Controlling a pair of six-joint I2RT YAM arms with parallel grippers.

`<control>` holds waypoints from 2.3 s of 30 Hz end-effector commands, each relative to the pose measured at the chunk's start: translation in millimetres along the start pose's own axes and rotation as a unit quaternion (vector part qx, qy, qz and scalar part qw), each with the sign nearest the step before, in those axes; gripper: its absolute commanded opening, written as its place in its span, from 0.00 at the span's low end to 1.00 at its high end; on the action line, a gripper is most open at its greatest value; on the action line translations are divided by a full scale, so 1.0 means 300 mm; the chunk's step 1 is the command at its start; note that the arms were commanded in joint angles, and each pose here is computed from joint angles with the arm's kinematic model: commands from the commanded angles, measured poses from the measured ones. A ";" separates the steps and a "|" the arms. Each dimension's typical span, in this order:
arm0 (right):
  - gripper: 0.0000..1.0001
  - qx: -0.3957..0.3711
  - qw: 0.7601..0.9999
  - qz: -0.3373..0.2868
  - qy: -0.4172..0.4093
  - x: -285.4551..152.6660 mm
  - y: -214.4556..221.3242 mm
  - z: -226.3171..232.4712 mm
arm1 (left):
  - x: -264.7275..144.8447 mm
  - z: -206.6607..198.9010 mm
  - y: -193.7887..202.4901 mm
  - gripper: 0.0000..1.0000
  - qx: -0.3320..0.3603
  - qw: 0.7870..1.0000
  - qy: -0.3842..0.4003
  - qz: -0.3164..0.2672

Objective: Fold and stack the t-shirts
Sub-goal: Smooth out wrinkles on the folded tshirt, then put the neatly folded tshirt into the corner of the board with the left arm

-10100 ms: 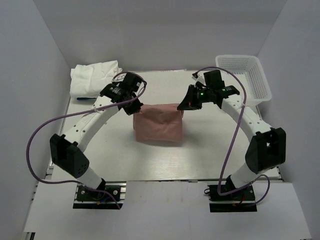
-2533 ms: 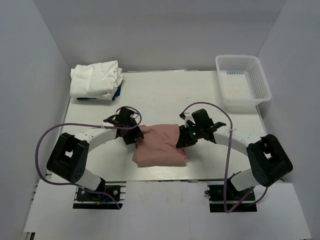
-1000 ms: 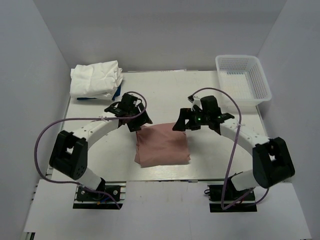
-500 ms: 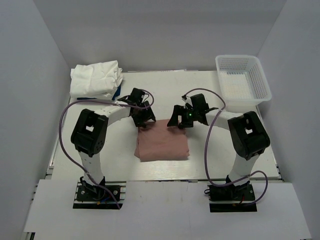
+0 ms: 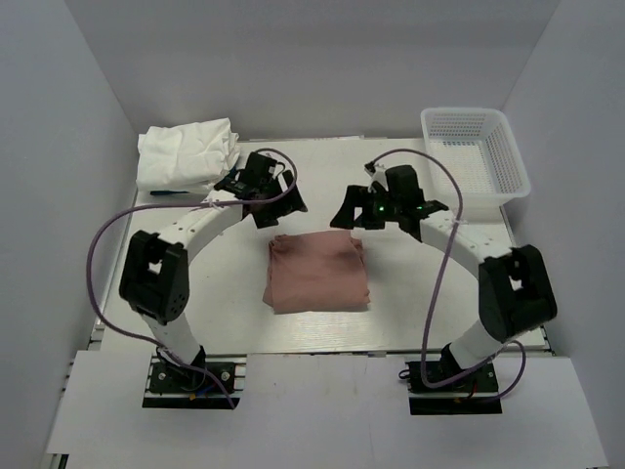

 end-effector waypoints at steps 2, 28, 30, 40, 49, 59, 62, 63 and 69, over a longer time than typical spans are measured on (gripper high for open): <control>0.91 -0.018 0.998 -0.055 0.015 -0.113 -0.035 0.060 | -0.176 -0.009 0.036 1.00 0.024 0.999 0.029 -0.017; 0.91 -0.011 0.987 -0.116 0.107 -0.408 0.122 0.095 | 0.061 0.261 0.456 0.87 0.022 0.988 0.016 0.150; 0.91 -0.008 0.988 -0.112 0.109 -0.407 0.126 0.095 | 0.074 0.250 0.459 0.81 0.026 0.988 0.019 0.151; 0.91 -0.017 0.980 -0.135 0.148 -0.453 0.115 0.087 | 0.151 0.209 0.413 0.10 0.023 0.990 -0.009 0.136; 0.91 -0.036 0.973 -0.139 0.182 -0.485 0.132 0.068 | 0.071 0.105 0.215 0.00 0.149 0.987 -0.040 0.049; 0.91 -0.041 0.969 -0.154 0.188 -0.465 0.131 0.046 | -0.156 -0.027 -0.100 0.00 0.340 0.935 -0.081 -0.063; 0.91 -0.042 0.970 -0.158 0.182 -0.462 0.103 0.059 | -0.184 -0.036 -0.174 0.00 0.364 0.922 -0.104 -0.079; 0.91 -0.045 0.973 -0.147 0.170 -0.450 0.104 0.063 | -0.189 -0.059 -0.203 0.00 0.372 0.918 -0.105 -0.087; 0.91 -0.051 0.974 -0.149 0.161 -0.446 0.078 0.077 | -0.234 -0.028 -0.338 0.00 0.418 0.889 -0.152 -0.108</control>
Point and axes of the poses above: each gripper's point midway between its finger pads, its own x axis out along the fingers, its own z axis along the line the jaws close on, y = z × x, the point moved 8 cm from there along -x, back along the fingers, and after that the axes turned 1 degree about -x, right-handed, at the moved point
